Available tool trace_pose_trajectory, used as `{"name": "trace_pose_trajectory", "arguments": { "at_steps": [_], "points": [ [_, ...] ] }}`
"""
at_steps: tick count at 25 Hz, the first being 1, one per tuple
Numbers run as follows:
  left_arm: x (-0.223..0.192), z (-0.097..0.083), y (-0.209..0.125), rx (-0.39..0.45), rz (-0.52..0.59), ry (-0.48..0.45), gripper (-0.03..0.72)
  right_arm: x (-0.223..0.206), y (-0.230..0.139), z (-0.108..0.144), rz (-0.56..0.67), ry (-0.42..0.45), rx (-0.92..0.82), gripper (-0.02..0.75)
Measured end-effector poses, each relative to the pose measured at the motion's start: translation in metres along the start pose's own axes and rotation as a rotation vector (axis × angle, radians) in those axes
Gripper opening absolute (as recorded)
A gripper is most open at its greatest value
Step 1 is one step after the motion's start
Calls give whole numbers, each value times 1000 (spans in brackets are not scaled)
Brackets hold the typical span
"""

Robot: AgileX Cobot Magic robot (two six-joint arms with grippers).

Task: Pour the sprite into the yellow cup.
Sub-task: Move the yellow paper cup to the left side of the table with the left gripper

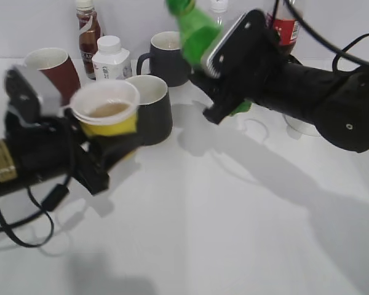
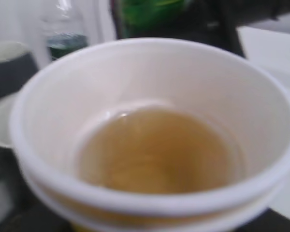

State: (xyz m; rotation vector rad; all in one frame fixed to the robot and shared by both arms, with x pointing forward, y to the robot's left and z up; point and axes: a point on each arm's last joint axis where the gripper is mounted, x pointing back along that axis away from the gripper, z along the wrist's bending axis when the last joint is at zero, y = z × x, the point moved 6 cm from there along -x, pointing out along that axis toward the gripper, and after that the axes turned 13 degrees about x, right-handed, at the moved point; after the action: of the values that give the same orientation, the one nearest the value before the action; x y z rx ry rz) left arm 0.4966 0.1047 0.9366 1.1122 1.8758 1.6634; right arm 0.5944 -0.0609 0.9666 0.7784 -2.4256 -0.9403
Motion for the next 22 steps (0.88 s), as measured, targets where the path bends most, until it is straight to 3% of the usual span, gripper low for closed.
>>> {"name": "trace_pose_trajectory", "arguments": {
  "at_steps": [7,15,22],
  "points": [
    [23,40,17,28,-25,187,400,0,0,-11,-6,-69,-317,437],
    [46,90,16,88,-46,361,400,-2,-16,-17,40,-154,-473,437],
    [44,115,2,117,-87,438,400,-9,-34,-5,92,-150,-507,437]
  ]
}}
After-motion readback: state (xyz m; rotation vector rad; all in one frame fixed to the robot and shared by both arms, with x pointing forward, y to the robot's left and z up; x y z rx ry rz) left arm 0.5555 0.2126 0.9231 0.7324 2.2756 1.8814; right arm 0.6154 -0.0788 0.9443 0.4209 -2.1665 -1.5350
